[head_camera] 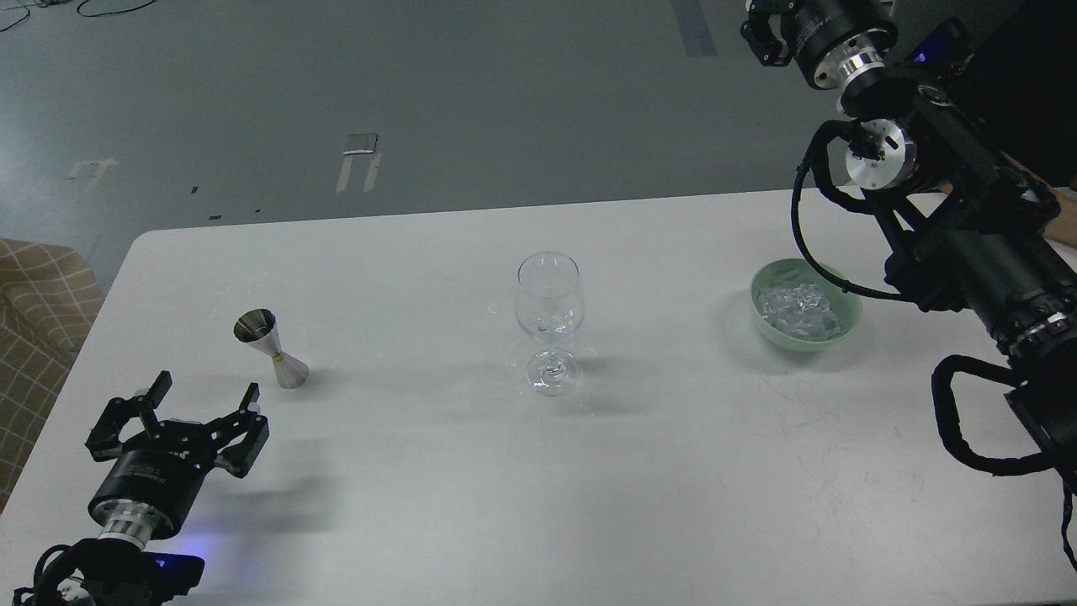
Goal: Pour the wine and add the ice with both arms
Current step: 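Move the left gripper to the metal jigger and open it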
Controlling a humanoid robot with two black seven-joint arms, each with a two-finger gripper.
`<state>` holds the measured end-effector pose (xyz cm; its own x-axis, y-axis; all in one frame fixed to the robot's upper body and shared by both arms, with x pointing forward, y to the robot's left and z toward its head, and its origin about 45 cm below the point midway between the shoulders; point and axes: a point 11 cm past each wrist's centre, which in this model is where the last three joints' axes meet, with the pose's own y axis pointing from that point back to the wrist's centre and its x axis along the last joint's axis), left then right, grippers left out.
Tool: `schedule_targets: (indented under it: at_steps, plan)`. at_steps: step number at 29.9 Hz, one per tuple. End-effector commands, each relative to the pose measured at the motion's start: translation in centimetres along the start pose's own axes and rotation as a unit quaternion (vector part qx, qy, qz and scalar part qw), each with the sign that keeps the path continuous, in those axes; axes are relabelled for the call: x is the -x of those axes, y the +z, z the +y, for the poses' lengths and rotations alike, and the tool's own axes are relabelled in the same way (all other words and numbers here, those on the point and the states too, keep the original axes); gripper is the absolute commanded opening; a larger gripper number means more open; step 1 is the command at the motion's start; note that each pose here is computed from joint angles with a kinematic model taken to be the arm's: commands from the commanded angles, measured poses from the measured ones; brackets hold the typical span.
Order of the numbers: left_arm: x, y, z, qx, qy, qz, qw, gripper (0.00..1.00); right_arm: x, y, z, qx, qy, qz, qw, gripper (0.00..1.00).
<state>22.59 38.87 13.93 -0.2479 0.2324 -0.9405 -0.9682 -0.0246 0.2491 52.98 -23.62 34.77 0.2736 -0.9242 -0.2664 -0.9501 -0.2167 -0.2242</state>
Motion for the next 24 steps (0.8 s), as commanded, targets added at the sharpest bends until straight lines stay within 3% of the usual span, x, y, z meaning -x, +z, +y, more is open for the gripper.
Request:
schedule_targets:
  at_steps: [1, 24]
  plan:
    - [-0.4, -0.2, -0.8, 0.002, 0.012, 0.011, 1.0, 0.98, 0.2, 0.1, 0.0, 0.001, -0.001, -0.001, 1.0, 1.0]
    - [-1.8, -2.2, -4.8, -0.011, 0.04, 0.02, 0.999, 0.99, 0.3, 0.3, 0.0, 0.002, -0.001, -0.003, 1.0, 1.0]
